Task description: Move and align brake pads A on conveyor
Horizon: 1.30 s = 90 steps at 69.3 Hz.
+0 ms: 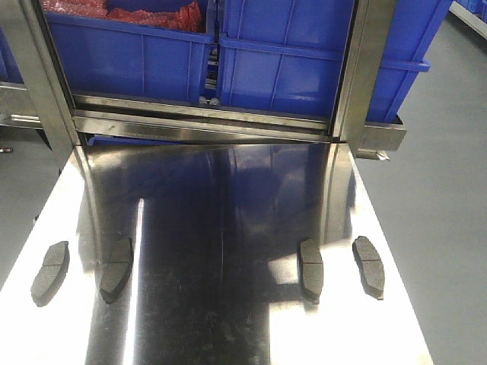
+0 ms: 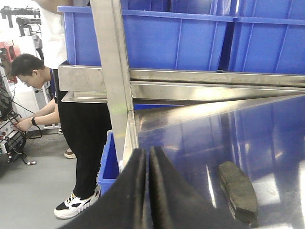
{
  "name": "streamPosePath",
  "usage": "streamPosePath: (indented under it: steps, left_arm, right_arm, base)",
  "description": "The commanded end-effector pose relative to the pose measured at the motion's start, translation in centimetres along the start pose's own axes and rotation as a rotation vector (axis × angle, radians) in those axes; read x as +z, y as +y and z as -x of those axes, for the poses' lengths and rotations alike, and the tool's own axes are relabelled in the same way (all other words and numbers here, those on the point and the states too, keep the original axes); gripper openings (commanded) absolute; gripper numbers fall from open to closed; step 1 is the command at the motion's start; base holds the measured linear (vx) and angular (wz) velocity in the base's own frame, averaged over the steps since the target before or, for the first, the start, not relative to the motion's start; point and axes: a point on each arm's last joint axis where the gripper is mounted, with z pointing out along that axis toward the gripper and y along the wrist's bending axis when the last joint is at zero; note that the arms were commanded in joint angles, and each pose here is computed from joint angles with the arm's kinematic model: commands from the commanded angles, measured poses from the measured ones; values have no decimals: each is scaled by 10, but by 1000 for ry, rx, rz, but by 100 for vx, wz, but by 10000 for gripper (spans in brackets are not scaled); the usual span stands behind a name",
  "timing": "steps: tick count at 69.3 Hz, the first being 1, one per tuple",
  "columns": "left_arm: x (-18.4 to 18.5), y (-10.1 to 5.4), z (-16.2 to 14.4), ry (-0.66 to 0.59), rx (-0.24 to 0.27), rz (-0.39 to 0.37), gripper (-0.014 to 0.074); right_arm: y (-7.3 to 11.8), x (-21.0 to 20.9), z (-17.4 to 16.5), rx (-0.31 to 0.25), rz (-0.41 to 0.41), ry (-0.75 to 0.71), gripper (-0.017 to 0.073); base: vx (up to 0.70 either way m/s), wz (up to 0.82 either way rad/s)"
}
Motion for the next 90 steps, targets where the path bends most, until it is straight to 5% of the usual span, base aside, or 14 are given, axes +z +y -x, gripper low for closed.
streamPosePath:
  steps: [1,73,80,90]
  left_arm:
    - [-2,0,10,-94,-6,3,-6]
    - [-2,0,13,-111,-10,3,-6]
    - [-6,1,29,-187,-63,-2,-6]
    - [-13,2,70,-251,-69,-3,-6]
  right_arm:
    - [0,0,0,-13,-3,-69,-10]
    - [0,0,0,-13,-3,-69,-10]
    - [0,0,0,-13,-3,-69,-10]
    - [0,0,0,-13,-3,-69,-10]
  base:
    - [0,0]
    - [0,0]
    - [0,0]
    - [0,0]
